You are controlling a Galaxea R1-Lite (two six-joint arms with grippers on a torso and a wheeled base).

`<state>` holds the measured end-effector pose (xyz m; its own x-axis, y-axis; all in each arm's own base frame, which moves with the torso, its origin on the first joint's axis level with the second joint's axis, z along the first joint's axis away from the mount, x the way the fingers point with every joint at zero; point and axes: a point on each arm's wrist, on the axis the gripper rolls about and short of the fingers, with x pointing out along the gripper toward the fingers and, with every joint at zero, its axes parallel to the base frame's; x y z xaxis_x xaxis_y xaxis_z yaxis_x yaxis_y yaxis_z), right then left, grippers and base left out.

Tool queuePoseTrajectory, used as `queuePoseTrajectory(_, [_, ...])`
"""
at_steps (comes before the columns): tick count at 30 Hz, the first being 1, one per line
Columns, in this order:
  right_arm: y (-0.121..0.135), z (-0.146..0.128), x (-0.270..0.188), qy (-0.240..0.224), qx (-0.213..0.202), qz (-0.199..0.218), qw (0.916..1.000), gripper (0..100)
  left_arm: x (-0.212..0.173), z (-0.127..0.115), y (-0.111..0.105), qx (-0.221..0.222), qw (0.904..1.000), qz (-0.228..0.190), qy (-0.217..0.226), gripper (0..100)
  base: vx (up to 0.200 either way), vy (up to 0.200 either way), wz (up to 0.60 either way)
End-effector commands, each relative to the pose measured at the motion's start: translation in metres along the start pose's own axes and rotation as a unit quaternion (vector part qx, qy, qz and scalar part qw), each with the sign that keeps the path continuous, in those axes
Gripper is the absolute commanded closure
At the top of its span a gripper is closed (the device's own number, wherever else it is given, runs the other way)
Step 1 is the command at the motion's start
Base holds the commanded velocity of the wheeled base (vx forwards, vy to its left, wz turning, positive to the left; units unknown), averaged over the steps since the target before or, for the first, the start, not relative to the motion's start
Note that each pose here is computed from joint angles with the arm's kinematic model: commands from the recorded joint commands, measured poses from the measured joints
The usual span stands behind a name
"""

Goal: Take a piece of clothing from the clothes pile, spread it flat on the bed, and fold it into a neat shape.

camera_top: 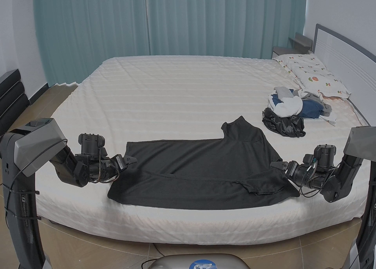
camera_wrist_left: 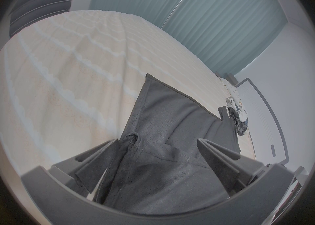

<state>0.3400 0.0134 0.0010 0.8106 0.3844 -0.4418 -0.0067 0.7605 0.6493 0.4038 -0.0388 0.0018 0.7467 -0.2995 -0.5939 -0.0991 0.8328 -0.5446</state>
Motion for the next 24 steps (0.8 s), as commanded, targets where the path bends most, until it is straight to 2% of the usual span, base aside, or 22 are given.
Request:
queuePoseTrajectory(1, [-0.001, -0.003, 0.001, 0.005, 0.001, -0.001, 1.0, 0, 0.008, -0.007, 0.006, -0.002, 0.9999, 0.005, 0.008, 100, 0.0, 0.0, 0.0])
queuePoseTrajectory(6, [-0.002, -0.003, 0.001, 0.006, 0.001, -0.003, 1.0, 0, 0.008, -0.005, 0.008, -0.004, 0.9999, 0.009, 0.002, 100, 0.0, 0.0, 0.0])
queuePoseTrajectory(12, [-0.001, -0.001, -0.001, 0.001, -0.006, -0.001, 1.0, 0, 0.003, -0.004, 0.014, -0.008, 0.9984, 0.052, -0.02, 100, 0.0, 0.0, 0.0])
queuePoseTrajectory(24, [-0.001, 0.0, 0.0, -0.002, -0.023, -0.001, 0.9997, 0, -0.02, -0.005, 0.002, -0.008, 0.9987, 0.045, -0.022, 100, 0.0, 0.0, 0.0])
